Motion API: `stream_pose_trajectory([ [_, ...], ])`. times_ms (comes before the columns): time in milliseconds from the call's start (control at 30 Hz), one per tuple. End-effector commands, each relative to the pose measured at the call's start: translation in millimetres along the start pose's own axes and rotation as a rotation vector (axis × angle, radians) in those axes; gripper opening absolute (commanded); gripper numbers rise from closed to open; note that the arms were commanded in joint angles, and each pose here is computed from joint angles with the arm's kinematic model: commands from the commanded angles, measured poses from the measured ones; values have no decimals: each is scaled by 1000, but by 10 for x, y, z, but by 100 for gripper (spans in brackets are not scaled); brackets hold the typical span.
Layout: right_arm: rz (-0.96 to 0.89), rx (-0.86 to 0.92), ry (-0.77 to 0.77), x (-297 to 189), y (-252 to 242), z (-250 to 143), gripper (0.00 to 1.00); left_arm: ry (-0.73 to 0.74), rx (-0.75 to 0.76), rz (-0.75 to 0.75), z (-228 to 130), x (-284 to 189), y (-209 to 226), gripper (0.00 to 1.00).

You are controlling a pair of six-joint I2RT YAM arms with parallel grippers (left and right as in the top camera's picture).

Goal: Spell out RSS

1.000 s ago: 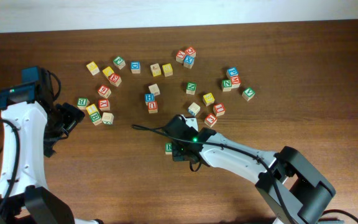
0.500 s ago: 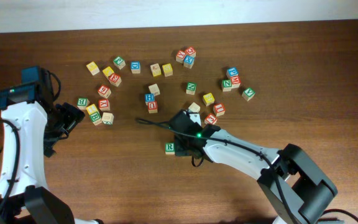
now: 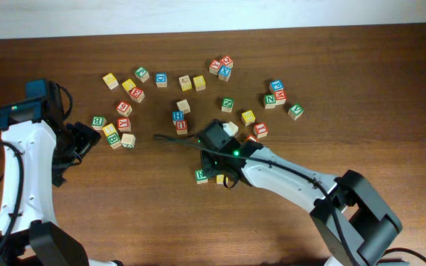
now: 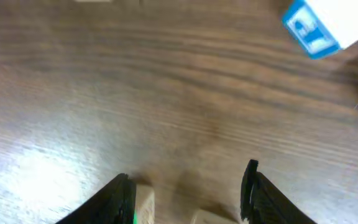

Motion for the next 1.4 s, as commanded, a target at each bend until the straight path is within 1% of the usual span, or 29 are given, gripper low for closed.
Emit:
stream_pose_trajectory([
  [0,-29,51,-19,-100,-203,262,47,3,6,10,5,28,13,99],
  [67,-50,80,8,-142,-332,281,47,3,6,10,6,27,13,99],
  [100,-47,108,49,-166,-423,250,47,3,6,10,6,27,13,99],
  [200,13,146,175,-194,-483,61,42,3,6,10,6,27,13,99],
  [233,11,153,213,-208,-498,-10,40,3,6,10,6,28,12,99],
  [300,-15,160,291,-236,-540,-176,27,3,6,10,5,28,13,99],
  [367,-18,149,308,-210,-514,-246,24,2,6,10,6,27,12,99],
  [400,-20,143,306,-198,-504,-258,24,2,6,10,6,27,12,99],
  [600,-5,122,280,-57,-422,-311,12,3,6,10,6,27,13,99],
  [700,-9,126,304,51,-417,-367,4,3,6,10,6,27,13,99],
  [900,-16,105,342,167,-326,-484,4,3,6,10,6,27,13,99],
  [1033,-5,96,323,180,-286,-454,4,3,6,11,6,28,13,99],
  [1367,-6,102,331,166,-290,-463,4,2,6,10,6,27,12,99],
])
Point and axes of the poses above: each gripper's point midway between its finger pads, its own x axis out along the fingers, its own y axis along the line the jaws close on, z = x × y, the point moved 4 cm from there along -x, back along the fingers, and after that the axes turned 9 degrees about -x, right-handed, at the moved point
